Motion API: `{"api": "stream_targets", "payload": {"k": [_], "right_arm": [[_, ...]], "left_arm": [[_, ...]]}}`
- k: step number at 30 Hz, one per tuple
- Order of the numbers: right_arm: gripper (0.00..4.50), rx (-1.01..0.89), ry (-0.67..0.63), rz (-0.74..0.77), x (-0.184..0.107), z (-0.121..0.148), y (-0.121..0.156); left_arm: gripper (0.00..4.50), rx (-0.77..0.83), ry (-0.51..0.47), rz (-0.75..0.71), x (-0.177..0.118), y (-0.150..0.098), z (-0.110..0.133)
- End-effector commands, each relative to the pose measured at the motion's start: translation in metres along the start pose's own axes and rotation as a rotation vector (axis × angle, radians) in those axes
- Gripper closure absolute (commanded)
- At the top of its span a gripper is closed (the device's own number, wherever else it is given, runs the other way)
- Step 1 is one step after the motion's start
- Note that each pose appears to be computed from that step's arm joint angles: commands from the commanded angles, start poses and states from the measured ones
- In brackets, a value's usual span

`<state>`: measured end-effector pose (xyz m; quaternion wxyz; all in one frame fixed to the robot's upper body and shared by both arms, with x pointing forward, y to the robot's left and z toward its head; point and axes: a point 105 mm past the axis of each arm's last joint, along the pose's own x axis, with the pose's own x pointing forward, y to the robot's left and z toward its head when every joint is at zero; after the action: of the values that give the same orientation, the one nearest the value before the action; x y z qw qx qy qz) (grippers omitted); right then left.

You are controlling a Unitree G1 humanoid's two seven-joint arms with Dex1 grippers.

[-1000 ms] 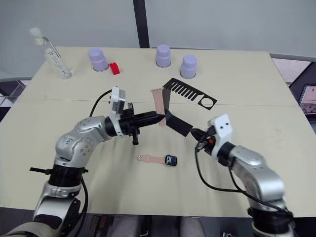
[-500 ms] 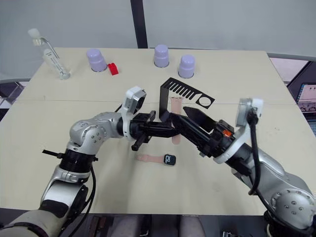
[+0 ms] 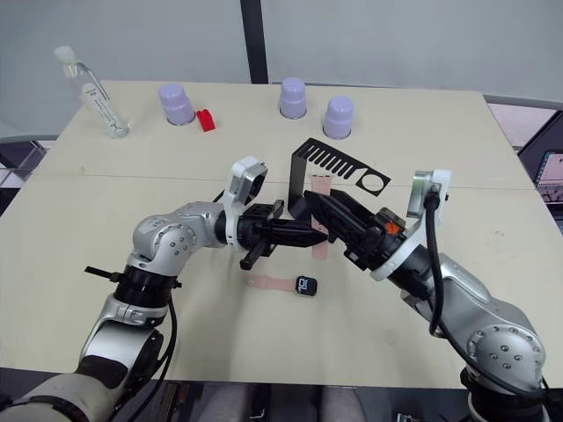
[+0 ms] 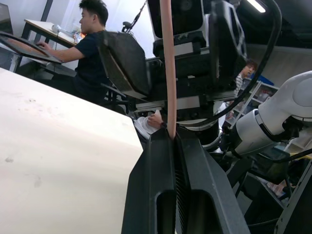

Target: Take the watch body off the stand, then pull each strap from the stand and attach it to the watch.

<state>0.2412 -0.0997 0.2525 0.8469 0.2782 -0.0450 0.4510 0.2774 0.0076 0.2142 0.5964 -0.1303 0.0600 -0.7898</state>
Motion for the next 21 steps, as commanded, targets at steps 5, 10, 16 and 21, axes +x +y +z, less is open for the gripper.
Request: {"api": "stream_targets", "payload": {"k": [5,10,16,21], "right_arm": [[2.32,-0.005,-0.035,0.045,0.0018,0.0043,0.0091],[2.32,-0.005,-0.038,0.044,0.0017,0.0043,0.0091],[2.32,-0.003,-0.057,0.038,-0.001,0.0074,0.0095],[2.32,-0.004,-0.061,0.041,-0.0028,0.0073,0.0111]], "left_arm": [[4.5,0.034,-0.011,-0.019,0.0011,-0.007,0.0086],[4.5,0.033,-0.014,-0.015,0.0012,-0.0067,0.0091],[4.5,0.032,-0.014,-0.011,0.0004,-0.006,0.0092],[4.5,0.037,-0.011,-0.013,0.0017,-0.0061,0.0086]]}}
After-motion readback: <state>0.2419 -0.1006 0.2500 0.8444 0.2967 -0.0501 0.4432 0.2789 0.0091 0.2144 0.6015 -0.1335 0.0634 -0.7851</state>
